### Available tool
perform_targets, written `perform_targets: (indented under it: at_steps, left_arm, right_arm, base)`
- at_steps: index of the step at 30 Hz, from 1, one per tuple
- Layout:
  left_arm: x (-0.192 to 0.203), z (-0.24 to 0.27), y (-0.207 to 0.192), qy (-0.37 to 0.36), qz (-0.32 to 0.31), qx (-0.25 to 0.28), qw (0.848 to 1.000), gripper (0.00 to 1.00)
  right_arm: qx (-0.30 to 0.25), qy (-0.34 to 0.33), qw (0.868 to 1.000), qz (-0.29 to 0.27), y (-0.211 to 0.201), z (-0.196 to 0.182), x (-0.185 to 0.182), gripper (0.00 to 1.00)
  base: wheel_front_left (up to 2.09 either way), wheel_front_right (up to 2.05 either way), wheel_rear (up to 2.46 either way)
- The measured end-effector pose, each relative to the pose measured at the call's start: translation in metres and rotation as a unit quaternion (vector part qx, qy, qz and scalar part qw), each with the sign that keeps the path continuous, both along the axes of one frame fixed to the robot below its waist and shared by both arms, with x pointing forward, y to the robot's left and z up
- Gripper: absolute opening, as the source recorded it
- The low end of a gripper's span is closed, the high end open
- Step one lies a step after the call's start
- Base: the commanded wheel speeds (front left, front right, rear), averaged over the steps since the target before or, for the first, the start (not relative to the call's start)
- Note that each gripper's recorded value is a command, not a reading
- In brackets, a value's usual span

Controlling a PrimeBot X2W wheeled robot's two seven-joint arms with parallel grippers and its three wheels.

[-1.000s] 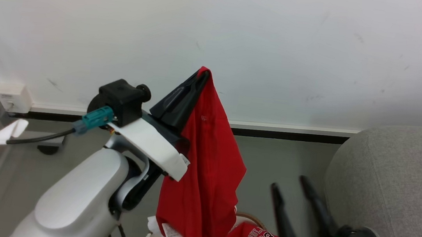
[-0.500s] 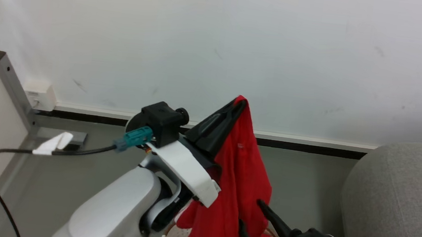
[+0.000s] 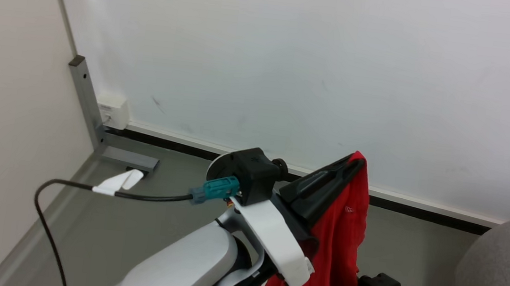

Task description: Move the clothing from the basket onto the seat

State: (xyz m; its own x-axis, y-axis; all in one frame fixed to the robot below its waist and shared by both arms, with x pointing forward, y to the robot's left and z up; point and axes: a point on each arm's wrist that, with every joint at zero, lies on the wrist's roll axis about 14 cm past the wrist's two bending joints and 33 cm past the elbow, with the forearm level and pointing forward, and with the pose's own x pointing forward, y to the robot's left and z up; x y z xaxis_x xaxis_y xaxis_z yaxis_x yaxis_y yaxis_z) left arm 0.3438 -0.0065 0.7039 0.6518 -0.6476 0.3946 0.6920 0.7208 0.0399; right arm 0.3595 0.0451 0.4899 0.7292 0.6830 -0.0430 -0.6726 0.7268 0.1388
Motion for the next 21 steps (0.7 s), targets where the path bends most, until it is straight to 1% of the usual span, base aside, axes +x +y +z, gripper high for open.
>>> perform_targets:
  at_steps: [1,5,11,18,21]
  left_arm:
    - [-0.003,0.001,0.001,-0.001,0.000,0.000,1.000,0.00]
    - [-0.008,0.003,0.008,-0.001,0.010,-0.001,1.000,0.00]
    - [-0.002,-0.004,0.022,0.009,0.034,0.001,0.999,0.00]
    - [0.004,-0.009,0.024,0.017,0.035,0.000,0.999,0.00]
    - [0.007,-0.011,0.027,0.019,0.040,0.000,0.999,0.00]
  right_arm:
    - [-0.001,0.000,1.000,0.004,0.003,0.001,0.001,0.00]
    - [0.007,-0.001,1.000,0.016,0.013,0.007,0.003,0.00]
    - [0.026,-0.012,1.000,0.011,0.014,0.020,0.008,0.00]
    - [0.045,-0.023,0.999,-0.004,0.007,0.031,0.013,0.00]
    - [0.057,-0.031,0.998,-0.022,-0.003,0.039,0.019,0.00]
  base:
    - [0.00,0.00,0.00]
    - [0.00,0.00,0.00]
    - [0.00,0.00,0.00]
    - [0.00,0.00,0.00]
    - [0.00,0.00,0.00]
